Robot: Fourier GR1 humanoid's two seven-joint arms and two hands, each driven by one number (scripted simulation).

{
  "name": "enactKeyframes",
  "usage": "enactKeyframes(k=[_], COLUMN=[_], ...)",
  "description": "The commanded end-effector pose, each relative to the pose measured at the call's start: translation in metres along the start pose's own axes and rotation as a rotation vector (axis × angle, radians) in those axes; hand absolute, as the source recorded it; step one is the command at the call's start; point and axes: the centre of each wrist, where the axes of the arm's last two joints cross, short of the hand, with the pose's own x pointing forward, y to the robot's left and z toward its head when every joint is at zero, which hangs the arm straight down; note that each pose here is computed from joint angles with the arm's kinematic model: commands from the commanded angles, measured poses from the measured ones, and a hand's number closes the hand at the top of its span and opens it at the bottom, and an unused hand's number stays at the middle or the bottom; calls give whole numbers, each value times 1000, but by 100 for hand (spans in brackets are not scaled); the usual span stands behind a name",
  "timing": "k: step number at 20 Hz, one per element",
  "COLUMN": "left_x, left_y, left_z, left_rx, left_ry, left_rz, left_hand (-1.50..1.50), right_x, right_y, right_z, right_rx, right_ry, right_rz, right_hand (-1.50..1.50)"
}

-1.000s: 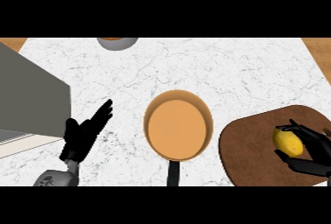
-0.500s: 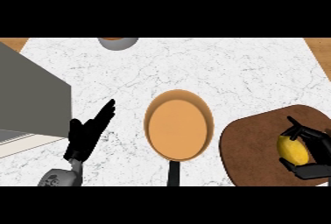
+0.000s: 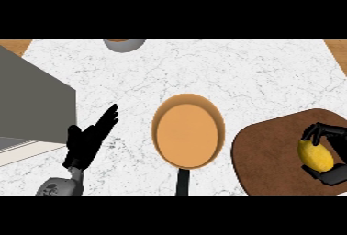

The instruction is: Pick the lemon from the cutting board and place it in the pot

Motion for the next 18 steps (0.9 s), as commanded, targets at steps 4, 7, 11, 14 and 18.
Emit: enactKeyframes(k=[4, 7, 11, 14, 18], left_x=[-2, 4, -10, -4, -7], left_y=[4, 21, 14, 11, 8], left_z=[17, -2, 2, 3, 5], left_rx=[2, 9, 19, -9, 26], left_ry=[28, 40, 38, 36, 29], left_rz=[3, 2, -10, 4, -3], left_hand=[0, 0, 0, 0, 0], right_x=[44, 66, 117, 149, 194], right_y=[-7, -6, -12, -1, 16], right_z=[-9, -1, -10, -15, -23], right_rx=[55, 61, 33, 8, 2], right_ry=[-139, -172, -242, -275, -243], right_rz=[114, 211, 299, 355, 437], right_hand=[150, 150, 150, 150, 150])
